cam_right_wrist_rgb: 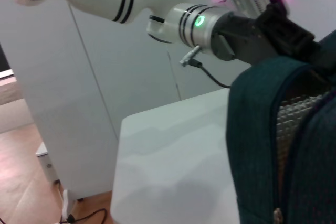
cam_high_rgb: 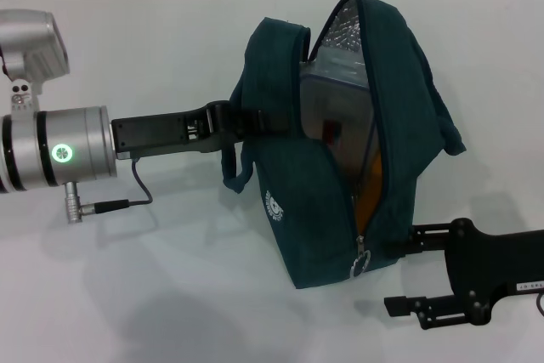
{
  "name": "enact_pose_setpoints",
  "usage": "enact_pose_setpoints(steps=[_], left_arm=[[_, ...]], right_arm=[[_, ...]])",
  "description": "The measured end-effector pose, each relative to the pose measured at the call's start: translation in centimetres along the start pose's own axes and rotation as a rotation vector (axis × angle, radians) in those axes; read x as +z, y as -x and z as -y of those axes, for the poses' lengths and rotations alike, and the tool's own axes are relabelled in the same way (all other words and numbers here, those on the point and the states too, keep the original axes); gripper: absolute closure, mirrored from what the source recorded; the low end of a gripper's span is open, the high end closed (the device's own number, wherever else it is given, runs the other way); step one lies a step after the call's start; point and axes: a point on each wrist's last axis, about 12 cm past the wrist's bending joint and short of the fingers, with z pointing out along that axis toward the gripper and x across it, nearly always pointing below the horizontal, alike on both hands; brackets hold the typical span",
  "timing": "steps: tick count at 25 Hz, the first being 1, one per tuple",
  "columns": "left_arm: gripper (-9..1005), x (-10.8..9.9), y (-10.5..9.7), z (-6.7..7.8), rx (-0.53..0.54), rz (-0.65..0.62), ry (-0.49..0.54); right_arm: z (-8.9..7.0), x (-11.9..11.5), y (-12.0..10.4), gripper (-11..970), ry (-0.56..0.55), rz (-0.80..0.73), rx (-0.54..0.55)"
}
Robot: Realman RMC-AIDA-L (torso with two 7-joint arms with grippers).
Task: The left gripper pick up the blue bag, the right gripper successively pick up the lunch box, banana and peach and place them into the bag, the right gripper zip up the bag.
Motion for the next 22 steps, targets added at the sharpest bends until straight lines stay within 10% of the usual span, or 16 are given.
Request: enact_pose_setpoints(steps=[22], left_arm=[[947, -0.1, -0.1, 0.0, 0.001, 0.001, 0.001]], right_arm=[[0.6, 3.6, 0.2, 270, 0.043, -0.039, -0.005]])
